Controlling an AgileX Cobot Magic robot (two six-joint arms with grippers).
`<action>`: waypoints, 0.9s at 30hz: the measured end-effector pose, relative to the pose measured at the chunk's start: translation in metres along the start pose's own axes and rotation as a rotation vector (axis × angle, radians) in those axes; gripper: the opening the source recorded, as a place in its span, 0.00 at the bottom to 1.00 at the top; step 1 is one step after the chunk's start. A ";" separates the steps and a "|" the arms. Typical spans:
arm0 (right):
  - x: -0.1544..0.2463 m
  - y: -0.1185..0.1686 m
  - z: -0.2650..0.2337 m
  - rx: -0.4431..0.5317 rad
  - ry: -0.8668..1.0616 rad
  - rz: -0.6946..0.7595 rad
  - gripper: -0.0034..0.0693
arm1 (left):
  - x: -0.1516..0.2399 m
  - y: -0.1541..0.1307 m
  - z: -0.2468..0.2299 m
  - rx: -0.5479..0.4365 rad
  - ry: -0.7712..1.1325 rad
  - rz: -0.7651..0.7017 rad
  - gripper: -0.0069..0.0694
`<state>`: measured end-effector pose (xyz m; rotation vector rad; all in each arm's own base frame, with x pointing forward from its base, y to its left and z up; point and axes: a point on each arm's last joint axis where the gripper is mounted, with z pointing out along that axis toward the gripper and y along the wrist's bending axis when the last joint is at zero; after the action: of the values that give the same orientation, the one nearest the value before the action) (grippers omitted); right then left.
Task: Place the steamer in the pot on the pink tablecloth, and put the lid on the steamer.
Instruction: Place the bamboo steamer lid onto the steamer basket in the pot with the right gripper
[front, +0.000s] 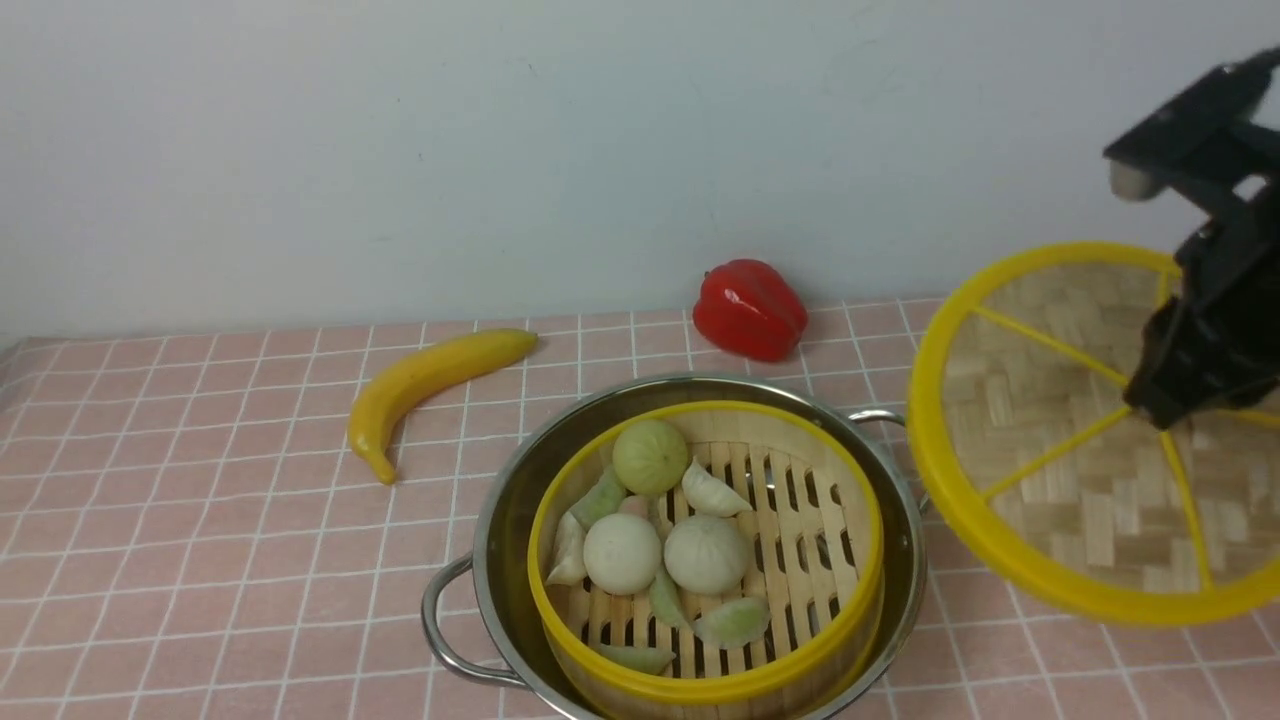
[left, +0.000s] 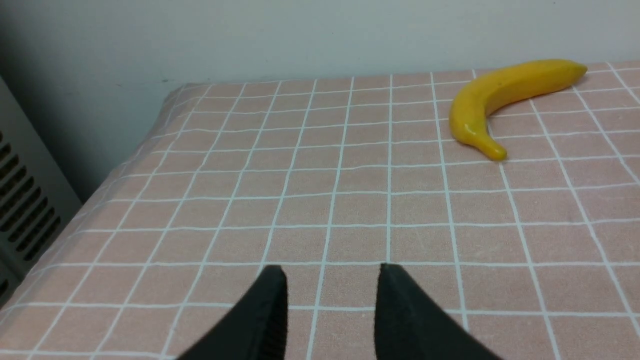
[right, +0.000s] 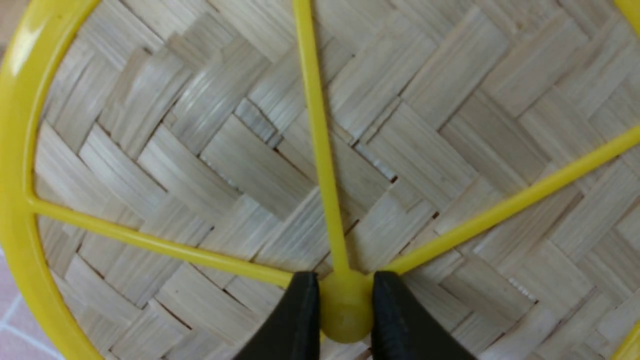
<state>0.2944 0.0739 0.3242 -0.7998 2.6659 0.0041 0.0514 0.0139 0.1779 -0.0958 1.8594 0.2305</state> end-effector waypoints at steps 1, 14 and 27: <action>-0.010 -0.001 0.001 -0.024 -0.020 -0.030 0.25 | 0.000 0.000 0.000 0.000 0.000 0.000 0.41; -0.088 0.079 0.019 -0.092 -0.103 -0.468 0.25 | 0.000 0.000 0.000 0.000 0.000 0.000 0.41; -0.097 0.164 0.047 -0.143 -0.052 -0.707 0.25 | 0.000 0.000 0.000 0.000 0.000 0.000 0.41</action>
<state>0.2976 0.2680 0.2965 -1.7117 2.2120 0.0363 0.0514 0.0139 0.1779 -0.0958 1.8594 0.2305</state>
